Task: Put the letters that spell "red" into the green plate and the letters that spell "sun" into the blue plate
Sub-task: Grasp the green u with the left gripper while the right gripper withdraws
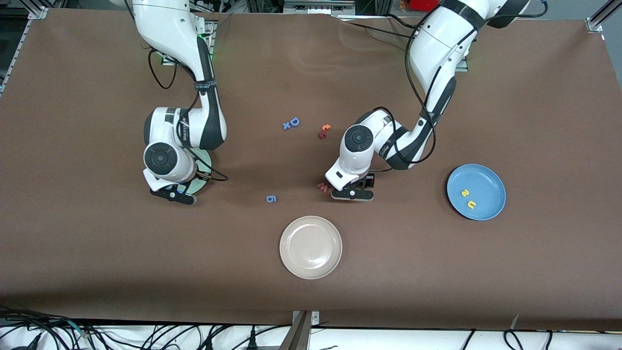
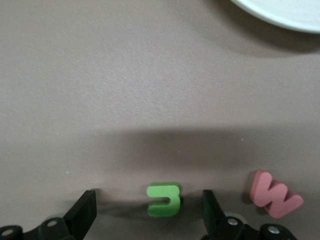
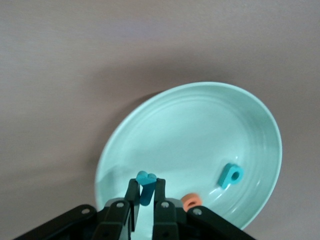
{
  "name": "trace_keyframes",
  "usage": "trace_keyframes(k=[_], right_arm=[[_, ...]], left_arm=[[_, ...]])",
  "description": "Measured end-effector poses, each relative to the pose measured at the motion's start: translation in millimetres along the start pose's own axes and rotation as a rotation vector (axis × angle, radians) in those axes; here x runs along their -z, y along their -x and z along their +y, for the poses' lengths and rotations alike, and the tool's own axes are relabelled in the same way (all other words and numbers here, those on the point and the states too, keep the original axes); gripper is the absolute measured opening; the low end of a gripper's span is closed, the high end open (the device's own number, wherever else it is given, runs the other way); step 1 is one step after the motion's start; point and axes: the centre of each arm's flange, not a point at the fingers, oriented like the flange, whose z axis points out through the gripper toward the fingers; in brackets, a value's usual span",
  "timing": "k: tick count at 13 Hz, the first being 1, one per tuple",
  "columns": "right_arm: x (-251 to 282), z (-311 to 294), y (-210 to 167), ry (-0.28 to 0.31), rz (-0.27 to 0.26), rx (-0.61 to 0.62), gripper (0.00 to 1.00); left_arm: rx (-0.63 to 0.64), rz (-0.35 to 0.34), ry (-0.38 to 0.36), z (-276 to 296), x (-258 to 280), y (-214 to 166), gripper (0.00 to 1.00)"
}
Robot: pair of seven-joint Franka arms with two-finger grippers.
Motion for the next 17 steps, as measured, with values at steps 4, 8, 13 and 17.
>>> trace_keyframes(k=[4, 8, 13, 17], right_arm=[[-9.9, 15.0, -2.1, -0.001, -0.002, 0.018, 0.15], [-16.1, 27.3, -6.3, 0.0, -0.007, 0.032, 0.15], [-19.1, 31.0, -7.5, 0.001, -0.013, 0.031, 0.37], [-16.8, 26.5, -6.1, -0.002, -0.019, 0.038, 0.83]], left_arm=[[-0.005, 0.001, 0.009, 5.0, 2.0, 1.5, 0.83], [-0.005, 0.002, 0.011, 5.4, 2.6, 1.2, 0.78], [0.0, 0.005, 0.012, 2.8, 3.4, -1.6, 0.71], [0.003, 0.011, 0.016, 1.4, 4.2, -3.5, 0.67]])
